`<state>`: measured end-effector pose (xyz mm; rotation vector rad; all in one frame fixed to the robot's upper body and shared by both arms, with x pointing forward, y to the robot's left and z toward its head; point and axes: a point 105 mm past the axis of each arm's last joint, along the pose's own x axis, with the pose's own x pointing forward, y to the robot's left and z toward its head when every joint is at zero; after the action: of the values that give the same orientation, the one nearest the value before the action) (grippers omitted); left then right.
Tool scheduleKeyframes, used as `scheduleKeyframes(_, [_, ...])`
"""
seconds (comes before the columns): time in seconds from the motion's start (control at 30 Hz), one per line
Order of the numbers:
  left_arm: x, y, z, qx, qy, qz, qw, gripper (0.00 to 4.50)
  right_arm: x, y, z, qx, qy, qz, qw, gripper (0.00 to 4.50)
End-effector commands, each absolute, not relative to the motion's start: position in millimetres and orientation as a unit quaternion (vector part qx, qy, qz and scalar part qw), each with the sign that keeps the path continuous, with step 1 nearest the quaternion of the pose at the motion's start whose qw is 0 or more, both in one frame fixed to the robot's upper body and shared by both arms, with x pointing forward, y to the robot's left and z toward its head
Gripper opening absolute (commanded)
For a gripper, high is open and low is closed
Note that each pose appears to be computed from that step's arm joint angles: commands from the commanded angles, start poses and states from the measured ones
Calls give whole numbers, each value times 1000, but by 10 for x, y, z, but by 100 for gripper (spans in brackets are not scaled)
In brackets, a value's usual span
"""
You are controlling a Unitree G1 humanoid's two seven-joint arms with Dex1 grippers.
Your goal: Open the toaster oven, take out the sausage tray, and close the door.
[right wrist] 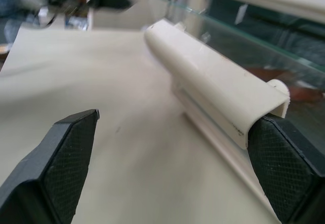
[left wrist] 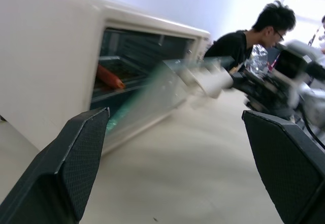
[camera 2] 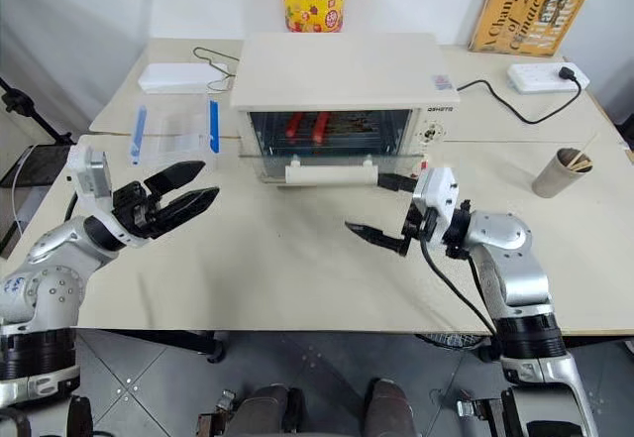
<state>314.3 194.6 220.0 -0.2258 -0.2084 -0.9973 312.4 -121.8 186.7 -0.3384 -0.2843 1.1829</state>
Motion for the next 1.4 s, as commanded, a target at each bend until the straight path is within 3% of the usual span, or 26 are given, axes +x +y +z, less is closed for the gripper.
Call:
scheduleKeyframes(0.03, [3276, 1912, 2333, -122, -127, -476, 862, 363, 3055, -1163, 1942, -189, -168, 565, 785, 450])
scheduleKeyframes(0.3, [3614, 1626, 2375, -109, -140, -496, 850, 120, 3080, -1159, 1910, -209, -177, 560, 782, 450])
scheduleKeyframes(0.43, [3658, 1511, 2315, -98, -133, -513, 843, 1, 3068, -1167, 1879, -212, -175, 557, 784, 450])
scheduleKeyframes(0.8, [3582, 1279, 2072, -64, -91, -571, 814, 1, 3021, -1353, 1829, -200, -161, 506, 824, 450])
scheduleKeyframes(1.0, [3436, 1176, 1639, -13, -24, -609, 792, 1, 2709, -2024, 1505, -203, -73, 391, 895, 450])
scheduleKeyframes(1.13, [3399, 1139, 1492, -13, -13, -606, 795, 1, 2582, -2269, 1453, -213, -43, 351, 911, 450])
scheduleKeyframes(1.27, [3350, 1130, 1389, -1, -2, -612, 791, 1, 2578, -2334, 1487, -220, -44, 334, 915, 450])
scheduleKeyframes(1.4, [3284, 1201, 1253, 41, -20, -587, 808, 1, 2863, -2061, 1840, -299, -107, 322, 892, 450])
